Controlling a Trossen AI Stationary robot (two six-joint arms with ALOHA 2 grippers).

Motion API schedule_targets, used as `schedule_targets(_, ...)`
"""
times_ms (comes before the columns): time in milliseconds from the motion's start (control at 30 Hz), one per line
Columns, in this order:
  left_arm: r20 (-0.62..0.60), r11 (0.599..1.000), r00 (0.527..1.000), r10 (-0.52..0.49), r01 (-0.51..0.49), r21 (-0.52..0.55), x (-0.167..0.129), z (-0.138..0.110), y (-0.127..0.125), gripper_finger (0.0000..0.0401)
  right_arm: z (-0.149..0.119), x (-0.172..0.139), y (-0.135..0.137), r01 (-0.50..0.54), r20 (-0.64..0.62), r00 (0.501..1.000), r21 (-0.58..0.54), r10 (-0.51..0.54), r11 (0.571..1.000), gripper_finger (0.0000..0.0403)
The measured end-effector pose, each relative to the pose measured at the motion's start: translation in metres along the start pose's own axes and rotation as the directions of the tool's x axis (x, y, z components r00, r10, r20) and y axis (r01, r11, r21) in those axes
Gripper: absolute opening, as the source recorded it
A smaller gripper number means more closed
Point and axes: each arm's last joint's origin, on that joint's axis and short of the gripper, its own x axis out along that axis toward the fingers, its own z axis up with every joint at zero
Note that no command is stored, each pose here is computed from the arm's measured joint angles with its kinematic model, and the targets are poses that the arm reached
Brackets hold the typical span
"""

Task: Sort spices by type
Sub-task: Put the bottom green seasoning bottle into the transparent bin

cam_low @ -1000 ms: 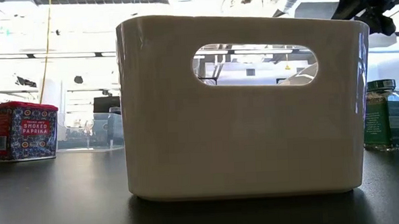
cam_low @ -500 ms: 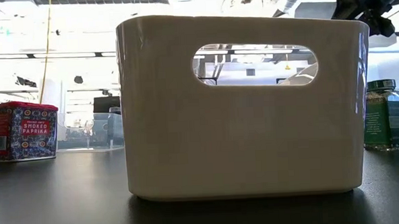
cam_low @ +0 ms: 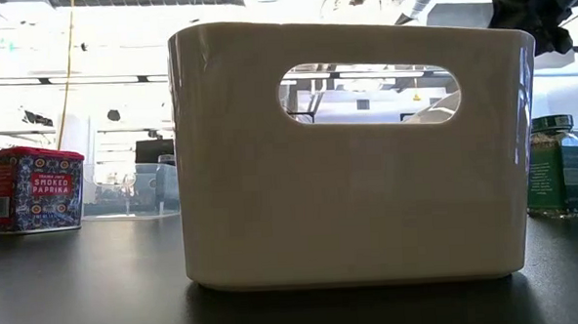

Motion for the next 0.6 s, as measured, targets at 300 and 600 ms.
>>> schedule_targets(300, -0.016, 0.999, 0.999, 0.031, -0.031, -0.01, 0.02, -0.003, -0.02, 0.0265, -0.003, 0.0, -0.003, 0.02, -0.041, 0.999, -0.032, -0.021, 0.999, 0.026)
schedule_targets(600, -0.032, 0.987, 0.99, 0.138, -0.135, 0.084, 0.024, -0.012, -0.033, 0.0257, -0.003, 0.0, -0.003, 0.018, -0.041, 0.999, -0.056, -0.02, 0.998, 0.026)
